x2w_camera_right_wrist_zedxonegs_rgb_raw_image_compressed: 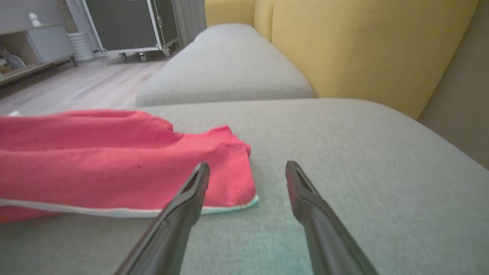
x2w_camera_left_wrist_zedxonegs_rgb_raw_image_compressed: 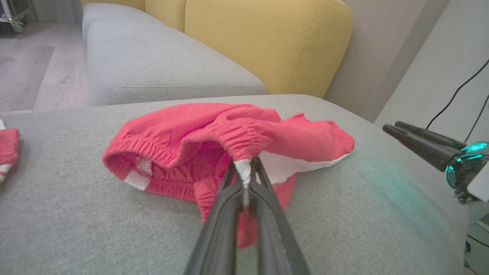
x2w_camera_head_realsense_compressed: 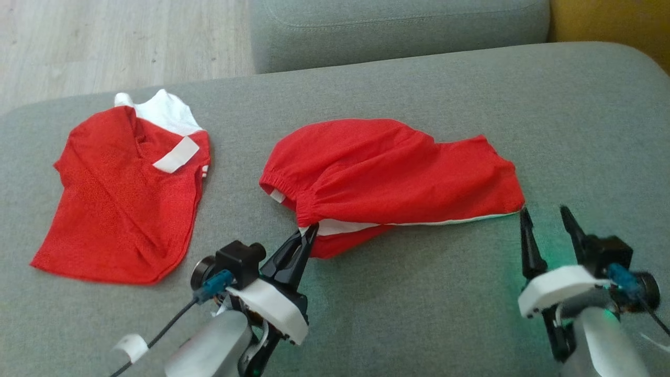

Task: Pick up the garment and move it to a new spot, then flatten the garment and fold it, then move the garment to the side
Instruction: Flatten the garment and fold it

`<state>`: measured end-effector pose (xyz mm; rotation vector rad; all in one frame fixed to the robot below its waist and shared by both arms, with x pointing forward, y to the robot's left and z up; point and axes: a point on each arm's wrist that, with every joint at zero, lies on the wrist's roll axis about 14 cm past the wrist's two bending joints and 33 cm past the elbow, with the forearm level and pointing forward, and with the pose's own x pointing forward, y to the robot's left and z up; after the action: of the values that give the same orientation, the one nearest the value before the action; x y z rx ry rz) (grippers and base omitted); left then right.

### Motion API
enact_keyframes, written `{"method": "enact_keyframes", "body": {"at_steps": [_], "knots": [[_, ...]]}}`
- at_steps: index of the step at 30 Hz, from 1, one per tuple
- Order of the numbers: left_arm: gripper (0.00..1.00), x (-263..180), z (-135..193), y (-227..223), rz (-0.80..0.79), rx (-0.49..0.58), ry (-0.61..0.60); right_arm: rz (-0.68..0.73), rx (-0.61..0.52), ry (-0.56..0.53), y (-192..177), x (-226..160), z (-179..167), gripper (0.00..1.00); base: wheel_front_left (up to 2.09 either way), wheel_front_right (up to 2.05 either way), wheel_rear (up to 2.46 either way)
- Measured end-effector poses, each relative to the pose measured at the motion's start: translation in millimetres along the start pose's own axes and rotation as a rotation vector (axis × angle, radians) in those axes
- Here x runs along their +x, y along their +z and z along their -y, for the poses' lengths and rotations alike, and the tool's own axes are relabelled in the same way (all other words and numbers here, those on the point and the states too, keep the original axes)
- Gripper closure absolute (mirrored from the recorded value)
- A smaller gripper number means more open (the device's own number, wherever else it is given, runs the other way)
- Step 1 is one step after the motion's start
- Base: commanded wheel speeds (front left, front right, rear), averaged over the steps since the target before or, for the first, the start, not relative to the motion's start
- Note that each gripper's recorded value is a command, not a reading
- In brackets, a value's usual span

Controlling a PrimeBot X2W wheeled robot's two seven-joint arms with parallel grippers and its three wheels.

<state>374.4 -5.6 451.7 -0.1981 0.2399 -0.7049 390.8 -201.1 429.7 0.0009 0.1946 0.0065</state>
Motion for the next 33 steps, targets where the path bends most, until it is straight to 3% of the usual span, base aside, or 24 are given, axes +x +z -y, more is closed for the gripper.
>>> {"method": "enact_keyframes", "body": {"at_steps": [6, 33], "knots": [[1.00, 2.9, 0.9, -2.1, 0.001, -0.017, 0.004, -0.116, -0.002, -0.046, -32.2, 1.7, 14.6, 0.00, 0.00, 0.00, 0.00], [1.00, 13.1, -10.4, -4.5, -0.006, -0.033, 0.010, -0.288, -0.042, 0.011, -56.7, 47.8, -3.5, 0.00, 0.00, 0.00, 0.00]]}}
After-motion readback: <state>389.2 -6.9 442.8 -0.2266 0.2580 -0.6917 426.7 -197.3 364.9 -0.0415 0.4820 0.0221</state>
